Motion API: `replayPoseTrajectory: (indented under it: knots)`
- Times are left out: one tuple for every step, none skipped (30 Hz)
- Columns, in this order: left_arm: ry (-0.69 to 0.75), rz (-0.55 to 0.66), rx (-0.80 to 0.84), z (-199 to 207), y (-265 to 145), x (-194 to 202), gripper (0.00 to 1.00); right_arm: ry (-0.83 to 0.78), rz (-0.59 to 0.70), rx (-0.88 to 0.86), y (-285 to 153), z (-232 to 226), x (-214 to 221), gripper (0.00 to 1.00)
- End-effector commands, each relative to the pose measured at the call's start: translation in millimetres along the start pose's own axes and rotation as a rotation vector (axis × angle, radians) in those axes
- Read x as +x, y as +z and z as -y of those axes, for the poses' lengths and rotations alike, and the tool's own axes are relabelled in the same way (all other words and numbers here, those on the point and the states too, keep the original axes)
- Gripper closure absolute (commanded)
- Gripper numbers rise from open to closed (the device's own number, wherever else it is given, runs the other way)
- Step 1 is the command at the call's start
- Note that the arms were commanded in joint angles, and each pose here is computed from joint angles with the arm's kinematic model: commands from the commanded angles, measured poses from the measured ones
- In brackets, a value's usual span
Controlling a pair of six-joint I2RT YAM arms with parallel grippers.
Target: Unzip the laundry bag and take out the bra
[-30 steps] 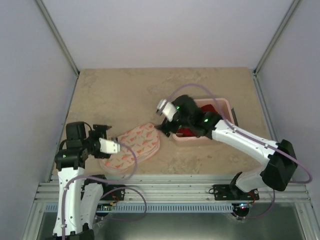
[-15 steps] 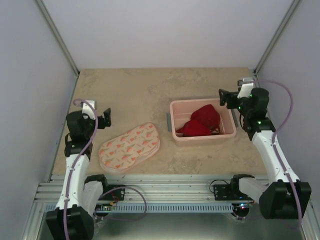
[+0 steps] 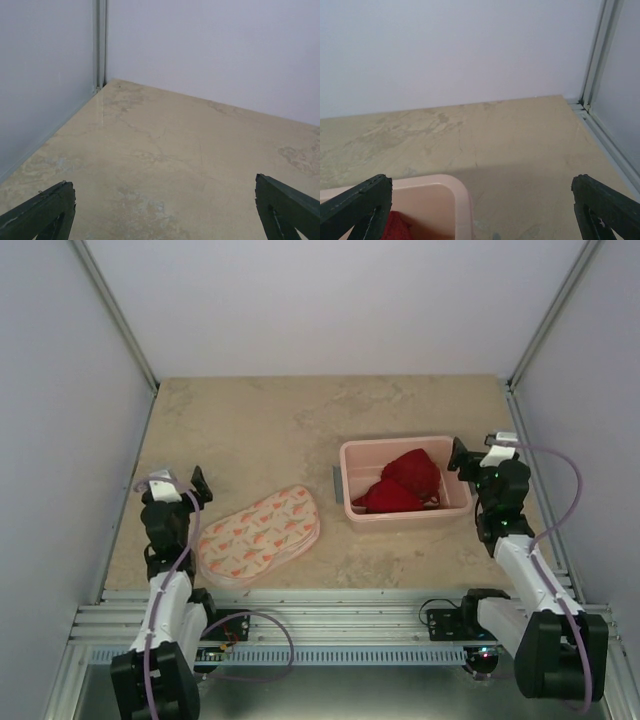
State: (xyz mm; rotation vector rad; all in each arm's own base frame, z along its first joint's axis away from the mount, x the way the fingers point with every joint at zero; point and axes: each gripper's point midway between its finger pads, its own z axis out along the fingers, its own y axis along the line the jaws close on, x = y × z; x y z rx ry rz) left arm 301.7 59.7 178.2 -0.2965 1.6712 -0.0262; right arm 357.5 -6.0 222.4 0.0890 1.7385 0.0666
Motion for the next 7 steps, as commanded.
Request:
replayPoseTrajectory:
  knots:
    - [0.043,0.108,0.019,3,-5,-18,0.01,0.033,0.103,0.042,-7,8,-17,0.02]
    - [0.042,0.097,0.028,4,-5,-15,0.01,0.033,0.105,0.038,-8,8,-14,0.02]
    - [0.040,0.089,0.041,7,-4,-13,0.01,0.034,0.113,0.037,-9,8,-12,0.02]
    - [0.038,0.086,0.053,8,-4,-12,0.01,0.032,0.121,0.034,-11,8,-11,0.02]
    - [0.038,0.084,0.060,10,-5,-11,0.01,0.030,0.129,0.028,-13,7,-10,0.02]
    - [0.038,0.078,0.067,11,-5,-9,0.01,0.029,0.135,0.024,-15,6,-9,0.02]
    - [0.040,0.074,0.068,11,-4,-8,0.01,0.028,0.136,0.018,-16,6,-8,0.02]
